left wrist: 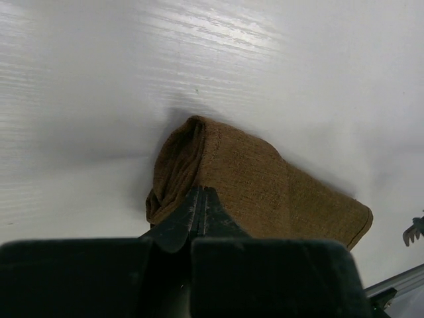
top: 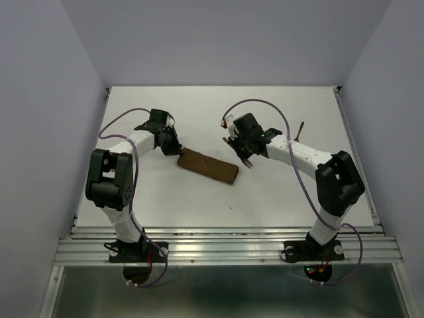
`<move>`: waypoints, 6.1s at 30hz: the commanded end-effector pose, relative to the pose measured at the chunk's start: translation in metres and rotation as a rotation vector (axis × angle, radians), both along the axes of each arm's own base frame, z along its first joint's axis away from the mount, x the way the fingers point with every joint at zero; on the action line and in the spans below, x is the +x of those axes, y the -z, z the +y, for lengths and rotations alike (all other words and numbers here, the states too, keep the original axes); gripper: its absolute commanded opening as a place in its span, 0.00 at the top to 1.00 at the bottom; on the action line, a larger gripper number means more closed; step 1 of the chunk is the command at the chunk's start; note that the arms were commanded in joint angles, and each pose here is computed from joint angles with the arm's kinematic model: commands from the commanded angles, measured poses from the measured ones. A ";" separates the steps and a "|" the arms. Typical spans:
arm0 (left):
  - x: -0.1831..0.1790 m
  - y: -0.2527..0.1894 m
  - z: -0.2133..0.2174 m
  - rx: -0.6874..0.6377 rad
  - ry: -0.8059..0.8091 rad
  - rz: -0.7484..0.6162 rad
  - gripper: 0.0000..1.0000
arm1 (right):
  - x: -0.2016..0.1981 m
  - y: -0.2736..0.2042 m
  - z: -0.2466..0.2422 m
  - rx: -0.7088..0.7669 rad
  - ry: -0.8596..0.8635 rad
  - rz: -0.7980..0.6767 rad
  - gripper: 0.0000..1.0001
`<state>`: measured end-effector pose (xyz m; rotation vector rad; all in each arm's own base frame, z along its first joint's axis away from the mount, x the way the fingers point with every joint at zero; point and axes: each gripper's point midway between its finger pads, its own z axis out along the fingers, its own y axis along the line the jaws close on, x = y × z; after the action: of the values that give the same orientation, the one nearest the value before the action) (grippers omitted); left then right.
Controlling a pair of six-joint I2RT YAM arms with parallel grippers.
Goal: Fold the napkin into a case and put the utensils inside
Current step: Insert the fork into the folded napkin.
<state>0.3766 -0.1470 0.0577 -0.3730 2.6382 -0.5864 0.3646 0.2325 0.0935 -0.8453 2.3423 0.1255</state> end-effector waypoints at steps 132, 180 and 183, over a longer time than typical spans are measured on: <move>0.007 0.035 0.005 -0.067 -0.059 0.080 1.00 | -0.071 0.034 0.125 -0.219 -0.372 0.270 0.99; 0.006 0.039 0.003 -0.064 -0.052 0.088 1.00 | -0.074 0.003 0.129 -0.110 -0.363 0.158 0.64; 0.006 0.040 0.003 -0.063 -0.053 0.091 1.00 | -0.078 0.007 0.124 -0.115 -0.359 0.168 0.64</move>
<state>0.3844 -0.1437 0.0223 -0.5066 2.6757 -0.6657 0.2876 0.3496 0.0703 -1.3875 2.4002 0.1896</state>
